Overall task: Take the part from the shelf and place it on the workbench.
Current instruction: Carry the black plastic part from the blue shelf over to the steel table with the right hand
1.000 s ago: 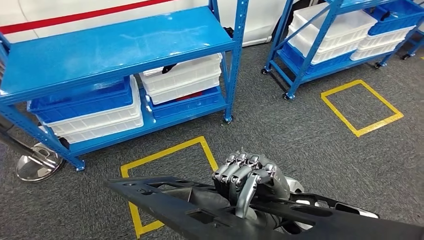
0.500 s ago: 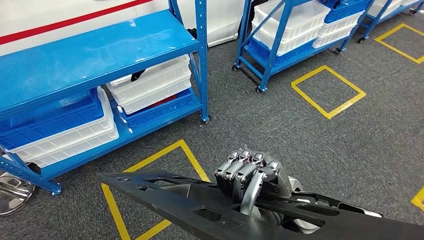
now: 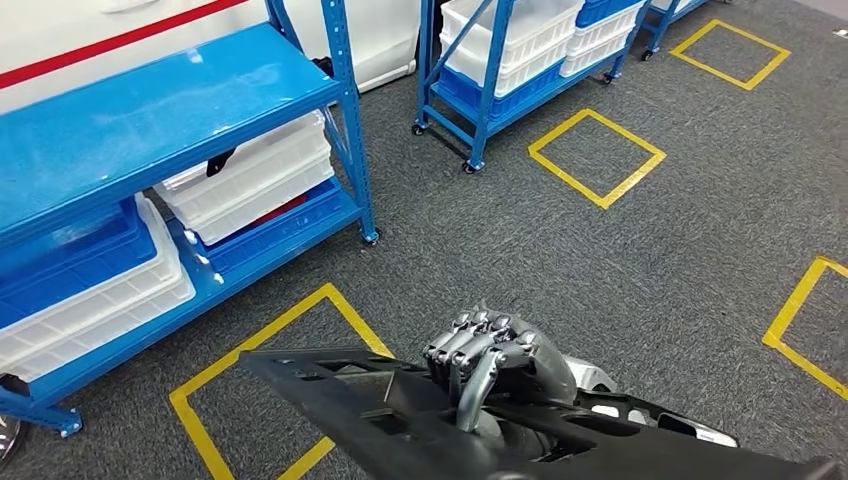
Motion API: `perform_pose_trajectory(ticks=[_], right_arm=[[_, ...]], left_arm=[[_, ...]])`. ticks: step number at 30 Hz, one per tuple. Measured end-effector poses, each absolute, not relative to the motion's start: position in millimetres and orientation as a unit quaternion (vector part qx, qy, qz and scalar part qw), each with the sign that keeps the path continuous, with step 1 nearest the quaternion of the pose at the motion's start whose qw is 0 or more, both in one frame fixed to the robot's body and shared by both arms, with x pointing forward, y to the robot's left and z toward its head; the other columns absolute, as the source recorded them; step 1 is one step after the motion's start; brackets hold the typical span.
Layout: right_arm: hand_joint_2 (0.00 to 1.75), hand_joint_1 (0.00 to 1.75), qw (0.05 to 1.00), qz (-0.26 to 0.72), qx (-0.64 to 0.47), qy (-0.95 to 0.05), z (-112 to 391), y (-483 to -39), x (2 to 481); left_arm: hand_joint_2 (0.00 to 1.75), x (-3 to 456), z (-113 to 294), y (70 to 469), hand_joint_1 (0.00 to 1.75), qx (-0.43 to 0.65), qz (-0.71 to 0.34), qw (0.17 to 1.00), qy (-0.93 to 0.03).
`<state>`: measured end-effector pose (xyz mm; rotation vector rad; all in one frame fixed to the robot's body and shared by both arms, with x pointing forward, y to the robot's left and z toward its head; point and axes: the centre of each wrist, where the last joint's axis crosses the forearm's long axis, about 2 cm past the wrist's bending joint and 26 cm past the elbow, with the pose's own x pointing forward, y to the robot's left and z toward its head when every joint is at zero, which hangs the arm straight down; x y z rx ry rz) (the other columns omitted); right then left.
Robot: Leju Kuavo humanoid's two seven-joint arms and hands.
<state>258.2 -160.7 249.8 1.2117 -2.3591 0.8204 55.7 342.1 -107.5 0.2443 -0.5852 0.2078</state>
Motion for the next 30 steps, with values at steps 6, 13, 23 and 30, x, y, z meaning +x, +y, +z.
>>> perform_pose_trajectory(ticks=[6, 13, 23, 30], right_arm=[[1.75, 1.75, 0.224, 0.346, 0.393, -0.822, 229, -146, 259], [1.75, 1.75, 0.272, 0.379, 0.35, -0.812, 205, -142, 277], [1.75, 1.75, 0.292, 0.387, 0.313, -0.817, 219, -202, 306], [1.75, 1.75, 0.262, 0.345, 0.329, -0.839, 229, -220, 295]], left_arm=[[0.0, 54, -108, 343, 0.0, 0.12, 0.107, 0.944, -0.288], [0.0, 46, -109, 343, 0.0, 0.12, 0.114, 0.947, -0.275], [0.0, 41, -109, 341, 0.0, 0.121, 0.125, 0.947, -0.269], [0.0, 39, -110, 337, 0.0, 0.119, 0.121, 0.951, -0.258]])
